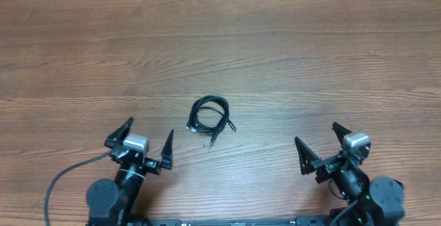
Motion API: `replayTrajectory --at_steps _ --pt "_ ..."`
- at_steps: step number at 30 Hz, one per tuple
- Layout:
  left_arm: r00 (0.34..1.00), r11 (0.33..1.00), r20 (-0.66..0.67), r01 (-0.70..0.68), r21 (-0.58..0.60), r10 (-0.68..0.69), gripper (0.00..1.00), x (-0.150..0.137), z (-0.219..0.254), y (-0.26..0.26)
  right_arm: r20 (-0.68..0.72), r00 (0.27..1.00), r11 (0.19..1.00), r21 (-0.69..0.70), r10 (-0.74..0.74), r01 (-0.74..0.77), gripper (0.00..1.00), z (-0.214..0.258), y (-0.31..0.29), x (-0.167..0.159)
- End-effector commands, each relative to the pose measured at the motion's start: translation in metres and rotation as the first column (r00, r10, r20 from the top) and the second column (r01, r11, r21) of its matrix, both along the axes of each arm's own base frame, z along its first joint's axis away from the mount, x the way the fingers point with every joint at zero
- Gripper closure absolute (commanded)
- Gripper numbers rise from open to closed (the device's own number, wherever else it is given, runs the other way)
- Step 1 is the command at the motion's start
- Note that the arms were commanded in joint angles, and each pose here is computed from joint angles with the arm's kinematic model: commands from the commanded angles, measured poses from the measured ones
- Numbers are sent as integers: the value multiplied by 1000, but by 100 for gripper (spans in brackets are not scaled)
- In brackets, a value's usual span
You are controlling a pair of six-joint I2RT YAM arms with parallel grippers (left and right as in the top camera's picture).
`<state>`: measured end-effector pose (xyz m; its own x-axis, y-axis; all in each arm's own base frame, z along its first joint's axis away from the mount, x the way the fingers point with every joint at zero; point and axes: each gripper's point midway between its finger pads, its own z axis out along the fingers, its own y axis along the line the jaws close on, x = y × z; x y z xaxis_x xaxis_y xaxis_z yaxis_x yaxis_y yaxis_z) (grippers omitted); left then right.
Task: Untangle cables
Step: 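Reach the left gripper down and grasp the black cable bundle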
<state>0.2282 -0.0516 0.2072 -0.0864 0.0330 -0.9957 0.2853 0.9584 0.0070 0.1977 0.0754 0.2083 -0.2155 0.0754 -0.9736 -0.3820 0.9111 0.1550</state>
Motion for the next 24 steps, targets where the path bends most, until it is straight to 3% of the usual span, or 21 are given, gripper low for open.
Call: replayTrajectory --at_steps 1,8,13,18,24 --pt "999 999 -3 51 -16 -51 0 -3 37 -8 21 998 999 14 52 -53 0 29 7 -13" --pt "972 991 -195 128 -39 -134 0 14 72 -22 -51 992 993 41 116 -114 0 58 18 -14" --pt "902 971 -359 220 -96 -239 0 38 104 -40 -172 977 990 87 126 -113 0 79 24 5" --pt "701 953 -645 221 -207 -303 0 67 111 -53 -389 913 992 82 122 -98 0 98 28 30" --pt "558 927 -741 192 -322 -373 1 101 83 -66 -528 840 992 83 123 -93 0 89 32 50"
